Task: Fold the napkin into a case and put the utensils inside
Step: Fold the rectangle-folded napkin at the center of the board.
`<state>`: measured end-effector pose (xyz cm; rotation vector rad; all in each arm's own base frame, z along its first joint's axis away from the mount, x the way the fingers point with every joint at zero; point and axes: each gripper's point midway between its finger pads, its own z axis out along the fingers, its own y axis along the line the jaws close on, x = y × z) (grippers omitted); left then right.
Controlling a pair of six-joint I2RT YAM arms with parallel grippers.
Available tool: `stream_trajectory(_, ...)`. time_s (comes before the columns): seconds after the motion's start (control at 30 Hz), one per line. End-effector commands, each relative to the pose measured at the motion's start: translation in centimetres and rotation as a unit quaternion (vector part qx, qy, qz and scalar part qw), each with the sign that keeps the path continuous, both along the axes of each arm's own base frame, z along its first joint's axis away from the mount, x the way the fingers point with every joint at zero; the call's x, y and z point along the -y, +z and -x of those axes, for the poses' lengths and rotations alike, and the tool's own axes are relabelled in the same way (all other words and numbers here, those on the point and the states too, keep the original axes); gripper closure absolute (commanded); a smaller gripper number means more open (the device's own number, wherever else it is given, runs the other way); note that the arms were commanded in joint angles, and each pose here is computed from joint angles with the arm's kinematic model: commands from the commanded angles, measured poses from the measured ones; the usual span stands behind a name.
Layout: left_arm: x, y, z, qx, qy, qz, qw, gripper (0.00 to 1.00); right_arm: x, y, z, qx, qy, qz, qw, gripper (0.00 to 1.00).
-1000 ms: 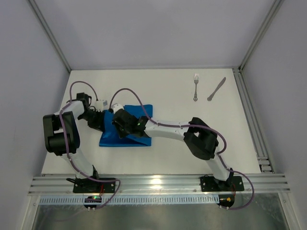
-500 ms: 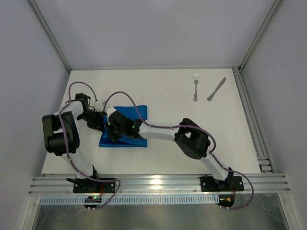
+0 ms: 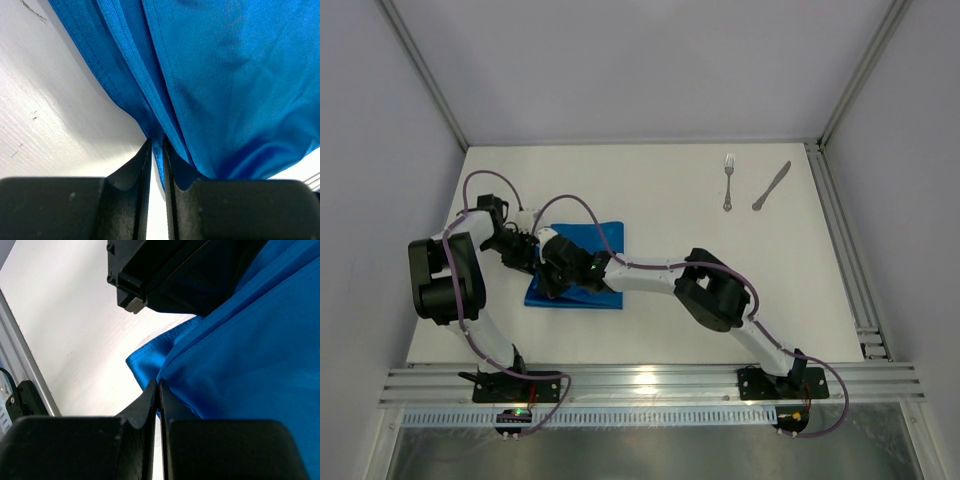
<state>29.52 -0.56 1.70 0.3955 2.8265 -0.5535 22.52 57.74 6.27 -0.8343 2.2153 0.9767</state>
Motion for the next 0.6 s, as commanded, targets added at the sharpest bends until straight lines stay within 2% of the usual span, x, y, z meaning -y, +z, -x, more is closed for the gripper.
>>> stream_trajectory(0.0, -0.4, 0.3, 0.1, 0.004, -0.003, -0.004, 1.000, 0.83, -1.8, 1.9, 0.2, 0.000, 0.003, -0.040, 0.999, 0.96)
stream_trajectory(0.1, -0.8, 1.2, -0.2, 0.010, -0.001, -0.014, 1.000, 0.78, -1.9, 1.6, 0.2, -0.004, 0.003, -0.040, 0.999, 0.93)
stream_trajectory(0.13, -1.0, 1.5, -0.3, 0.012, 0.000, -0.018, 1.000, 0.75, -1.9, 1.6, 0.2, -0.005, 0.002, -0.040, 0.999, 0.89)
stream_trajectory(0.17, -1.2, 1.8, -0.4, 0.014, 0.001, -0.022, 1.000, 0.74, -1.9, 1.9, 0.2, -0.003, 0.003, -0.042, 0.999, 0.80)
stream_trajectory(0.23, -2.1, 2.7, -0.8, 0.025, 0.010, -0.039, 0.999, 0.70, -2.0, 2.3, 0.2, 0.001, 0.006, -0.043, 0.999, 0.76)
stream_trajectory(0.37, -3.5, 4.4, -1.2, 0.039, 0.023, -0.066, 0.997, 0.63, -2.0, 4.8, 0.0, 0.022, 0.014, -0.055, 0.998, 0.62)
stream_trajectory(0.4, -3.7, 5.2, -1.4, 0.050, 0.025, -0.070, 0.996, 0.59, -1.9, 5.4, 0.1, 0.025, 0.017, -0.057, 0.998, 0.55)
stream_trajectory(0.5, -3.3, 7.1, -1.1, 0.068, 0.024, -0.061, 0.996, 0.56, -1.4, 8.1, 0.1, 0.040, 0.023, -0.067, 0.997, 0.46)
stream_trajectory(0.57, -2.6, 8.3, -1.0, 0.081, 0.018, -0.045, 0.995, 0.55, -0.3, 10.4, -0.2, 0.051, 0.010, -0.073, 0.996, 0.45)
